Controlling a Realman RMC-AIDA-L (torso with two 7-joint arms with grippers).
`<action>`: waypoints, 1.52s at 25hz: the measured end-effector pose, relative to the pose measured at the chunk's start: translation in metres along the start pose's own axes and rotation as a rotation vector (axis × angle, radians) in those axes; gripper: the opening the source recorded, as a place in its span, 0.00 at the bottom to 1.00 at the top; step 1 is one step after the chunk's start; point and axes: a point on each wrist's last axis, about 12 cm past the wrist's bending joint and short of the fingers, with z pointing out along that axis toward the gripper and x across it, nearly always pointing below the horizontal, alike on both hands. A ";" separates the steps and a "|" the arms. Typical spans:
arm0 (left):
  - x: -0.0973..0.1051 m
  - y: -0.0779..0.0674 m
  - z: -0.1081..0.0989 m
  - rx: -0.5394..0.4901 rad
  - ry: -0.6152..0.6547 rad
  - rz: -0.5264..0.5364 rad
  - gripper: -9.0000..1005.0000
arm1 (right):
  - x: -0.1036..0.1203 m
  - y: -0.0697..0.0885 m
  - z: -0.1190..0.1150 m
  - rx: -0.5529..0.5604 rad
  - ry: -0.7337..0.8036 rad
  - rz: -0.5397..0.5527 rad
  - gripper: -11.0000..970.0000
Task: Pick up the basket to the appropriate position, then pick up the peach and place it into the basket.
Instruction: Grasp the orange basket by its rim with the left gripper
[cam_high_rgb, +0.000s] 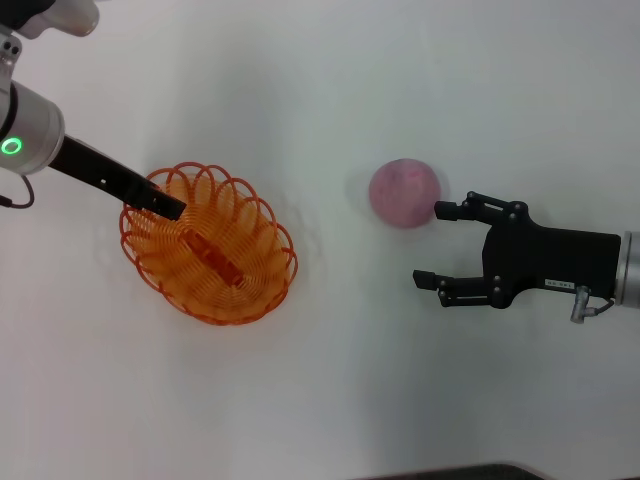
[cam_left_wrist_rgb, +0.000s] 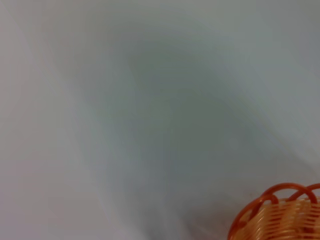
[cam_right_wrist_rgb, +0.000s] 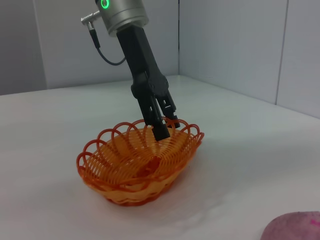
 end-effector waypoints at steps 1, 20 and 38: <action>0.000 0.000 0.000 -0.004 0.005 0.002 0.84 | 0.000 0.000 0.000 0.000 0.000 0.000 0.97; -0.003 -0.004 0.001 -0.008 0.012 0.003 0.24 | 0.001 0.000 0.000 0.003 0.003 0.001 0.97; -0.001 0.010 -0.029 0.158 0.070 -0.233 0.06 | 0.000 0.001 0.000 -0.002 -0.002 0.002 0.97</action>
